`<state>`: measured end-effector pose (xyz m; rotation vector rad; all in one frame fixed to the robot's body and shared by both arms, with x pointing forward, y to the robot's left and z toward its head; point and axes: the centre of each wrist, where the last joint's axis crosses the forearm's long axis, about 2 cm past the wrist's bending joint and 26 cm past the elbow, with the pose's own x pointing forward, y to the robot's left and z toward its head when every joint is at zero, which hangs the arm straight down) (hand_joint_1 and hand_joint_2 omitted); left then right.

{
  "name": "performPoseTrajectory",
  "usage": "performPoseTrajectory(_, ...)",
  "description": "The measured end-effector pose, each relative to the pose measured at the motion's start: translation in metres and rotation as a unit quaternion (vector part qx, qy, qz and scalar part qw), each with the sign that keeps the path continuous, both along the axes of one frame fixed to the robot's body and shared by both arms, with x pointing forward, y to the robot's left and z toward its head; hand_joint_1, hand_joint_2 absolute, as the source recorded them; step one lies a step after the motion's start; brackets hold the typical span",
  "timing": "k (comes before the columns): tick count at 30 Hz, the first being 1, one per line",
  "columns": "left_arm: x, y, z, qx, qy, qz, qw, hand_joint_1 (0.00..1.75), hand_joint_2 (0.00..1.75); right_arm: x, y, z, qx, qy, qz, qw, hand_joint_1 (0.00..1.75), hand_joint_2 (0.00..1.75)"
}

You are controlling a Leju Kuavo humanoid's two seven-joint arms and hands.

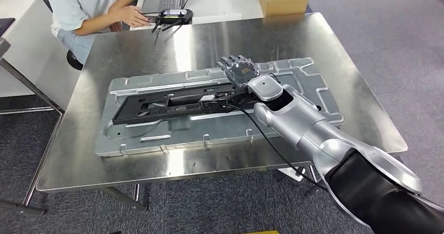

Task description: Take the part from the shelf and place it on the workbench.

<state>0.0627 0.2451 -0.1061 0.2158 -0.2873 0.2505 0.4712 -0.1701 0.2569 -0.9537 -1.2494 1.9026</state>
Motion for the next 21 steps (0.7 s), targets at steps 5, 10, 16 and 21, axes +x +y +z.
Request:
performPoseTrajectory(5, 0.001, 0.0, 0.0, -0.006, 0.001, -0.001, 1.0, 0.0, 0.0, 0.001, -0.002, 0.001, -0.004, 0.0, -0.004, 1.0, 0.0, 0.0)
performPoseTrajectory(10, 0.004, 0.003, 0.0, -0.006, 0.0, 0.0, 1.0, 0.0, 0.0, 0.003, -0.006, 0.003, -0.008, -0.004, -0.009, 1.0, 0.0, 0.0)
performPoseTrajectory(16, 0.004, 0.003, 0.0, -0.008, 0.0, -0.001, 1.0, 0.0, 0.0, 0.004, -0.011, 0.004, -0.014, -0.006, -0.013, 1.0, 0.0, 0.0)
performPoseTrajectory(21, 0.004, 0.003, 0.0, -0.01, 0.0, -0.002, 1.0, 0.0, 0.0, 0.004, -0.016, 0.001, -0.024, 0.0, -0.018, 1.0, 0.0, 0.0)
